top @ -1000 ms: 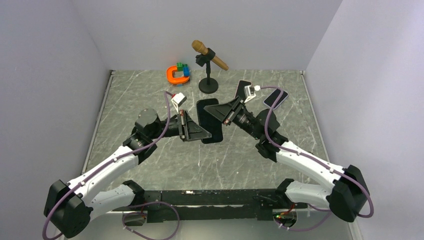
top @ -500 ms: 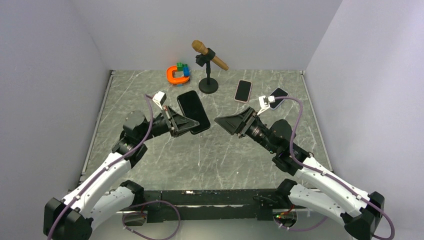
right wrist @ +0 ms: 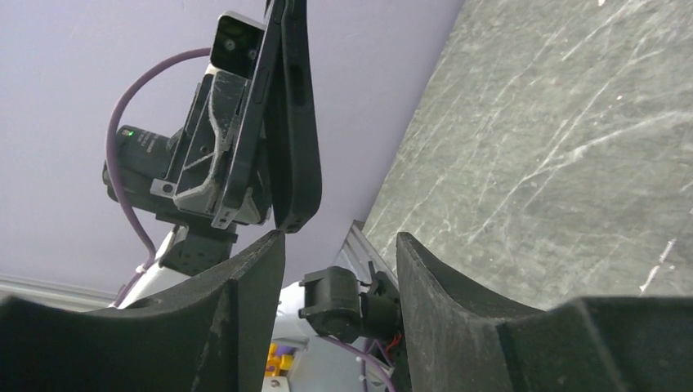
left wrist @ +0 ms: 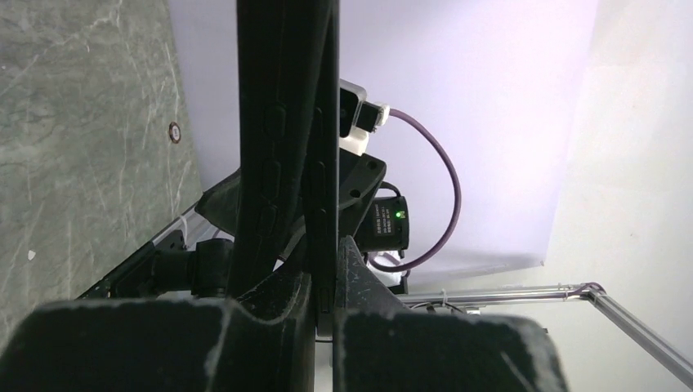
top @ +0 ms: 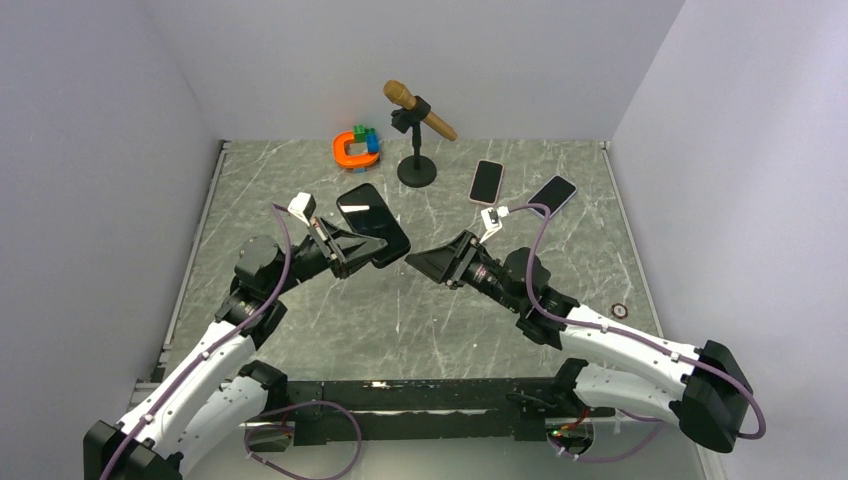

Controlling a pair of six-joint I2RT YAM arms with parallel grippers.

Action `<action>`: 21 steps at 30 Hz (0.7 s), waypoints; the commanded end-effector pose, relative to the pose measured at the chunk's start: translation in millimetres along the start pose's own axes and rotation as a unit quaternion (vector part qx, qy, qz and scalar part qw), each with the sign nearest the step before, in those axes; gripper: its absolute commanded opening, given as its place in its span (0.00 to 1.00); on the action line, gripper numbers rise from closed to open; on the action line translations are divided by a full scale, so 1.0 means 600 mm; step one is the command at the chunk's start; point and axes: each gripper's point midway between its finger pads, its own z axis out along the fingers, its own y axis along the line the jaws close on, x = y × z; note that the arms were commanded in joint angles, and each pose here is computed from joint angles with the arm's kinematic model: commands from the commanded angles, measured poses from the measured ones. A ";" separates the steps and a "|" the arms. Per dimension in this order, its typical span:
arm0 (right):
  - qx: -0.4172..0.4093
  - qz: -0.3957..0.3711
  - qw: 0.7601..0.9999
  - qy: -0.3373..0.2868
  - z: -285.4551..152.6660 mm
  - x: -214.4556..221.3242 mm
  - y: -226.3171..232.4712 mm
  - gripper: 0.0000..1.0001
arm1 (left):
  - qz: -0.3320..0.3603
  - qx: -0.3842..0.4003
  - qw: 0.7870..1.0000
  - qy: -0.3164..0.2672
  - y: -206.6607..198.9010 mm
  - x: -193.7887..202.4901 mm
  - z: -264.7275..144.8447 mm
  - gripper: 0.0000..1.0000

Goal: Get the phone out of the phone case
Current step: Remove the phone case from the phone.

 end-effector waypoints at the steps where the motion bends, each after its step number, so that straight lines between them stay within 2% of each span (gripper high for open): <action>1: -0.060 0.013 0.997 -0.040 0.003 -0.025 0.046 0.56 | 0.022 0.067 0.997 -0.014 -0.070 -0.004 -0.008 0.00; 9: -0.105 0.039 0.993 -0.023 0.040 -0.008 0.077 0.53 | 0.020 0.073 0.997 -0.008 -0.077 -0.001 -0.010 0.00; 13: -0.121 0.048 0.991 -0.009 0.072 0.005 0.082 0.36 | 0.015 0.084 0.996 0.003 -0.080 0.008 -0.015 0.00; 17: -0.148 0.045 0.988 -0.022 0.091 -0.001 0.095 0.16 | 0.016 0.077 0.997 0.009 -0.072 0.019 -0.024 0.00; 20: -0.133 0.027 0.990 -0.032 0.112 -0.005 0.083 0.00 | 0.008 0.079 0.997 0.012 -0.067 0.028 -0.030 0.00; 21: -0.125 0.022 0.991 -0.037 0.120 -0.007 0.077 0.00 | 0.007 0.079 0.997 0.015 -0.066 0.031 -0.032 0.00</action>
